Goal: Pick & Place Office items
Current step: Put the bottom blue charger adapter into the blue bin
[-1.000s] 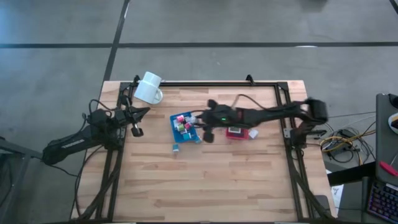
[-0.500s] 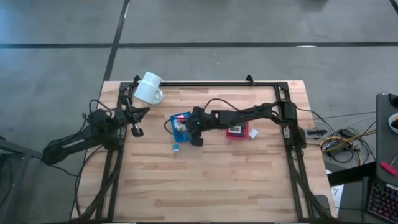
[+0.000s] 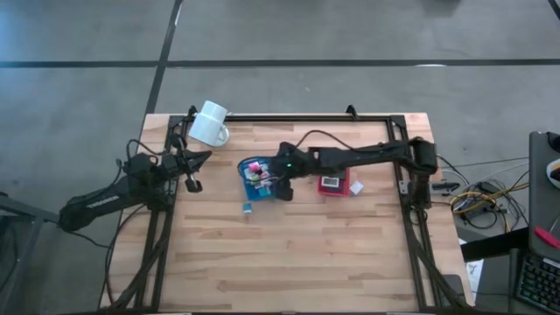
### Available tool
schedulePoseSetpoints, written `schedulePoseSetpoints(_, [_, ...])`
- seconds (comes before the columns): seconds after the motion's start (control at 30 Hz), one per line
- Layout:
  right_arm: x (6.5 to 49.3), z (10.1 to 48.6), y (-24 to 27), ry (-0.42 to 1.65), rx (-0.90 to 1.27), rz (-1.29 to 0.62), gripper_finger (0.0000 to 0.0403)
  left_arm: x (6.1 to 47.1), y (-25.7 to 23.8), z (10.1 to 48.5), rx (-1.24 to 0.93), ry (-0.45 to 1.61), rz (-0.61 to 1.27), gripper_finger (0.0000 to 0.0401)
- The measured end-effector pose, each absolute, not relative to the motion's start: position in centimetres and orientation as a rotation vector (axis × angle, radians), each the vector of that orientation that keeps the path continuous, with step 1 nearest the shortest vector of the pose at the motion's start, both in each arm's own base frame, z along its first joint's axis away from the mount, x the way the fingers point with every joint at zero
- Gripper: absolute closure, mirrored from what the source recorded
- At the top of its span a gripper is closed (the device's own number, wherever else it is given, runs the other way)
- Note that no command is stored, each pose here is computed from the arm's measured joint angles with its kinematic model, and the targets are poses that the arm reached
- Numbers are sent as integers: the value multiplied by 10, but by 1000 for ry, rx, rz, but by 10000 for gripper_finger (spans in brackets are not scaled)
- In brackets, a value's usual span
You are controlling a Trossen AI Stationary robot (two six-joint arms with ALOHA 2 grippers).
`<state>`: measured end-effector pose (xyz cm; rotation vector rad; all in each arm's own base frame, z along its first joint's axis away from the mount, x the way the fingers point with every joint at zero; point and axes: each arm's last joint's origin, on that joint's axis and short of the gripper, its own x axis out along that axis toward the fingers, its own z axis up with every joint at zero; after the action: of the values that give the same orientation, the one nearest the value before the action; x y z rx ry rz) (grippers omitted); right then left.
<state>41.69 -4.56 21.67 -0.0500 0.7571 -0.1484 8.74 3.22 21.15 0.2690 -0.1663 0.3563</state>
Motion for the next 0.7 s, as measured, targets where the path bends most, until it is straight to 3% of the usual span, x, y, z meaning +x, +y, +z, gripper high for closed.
schedulePoseSetpoints(0.17, [373, 259, -34, 529, -104, -119, 188, 87, 32, 212, 265, -168, 355, 396])
schedulePoseSetpoints(0.33, [295, 281, -29, 227, -94, -106, 210, 88, 32, 211, 261, -163, 354, 396])
schedulePoseSetpoints(0.5, [216, 264, -19, 22, -53, -85, 247, 88, 32, 211, 249, -158, 353, 396])
schedulePoseSetpoints(0.7, [155, 228, -10, -121, 15, -117, 310, 88, 32, 211, 201, -169, 349, 396])
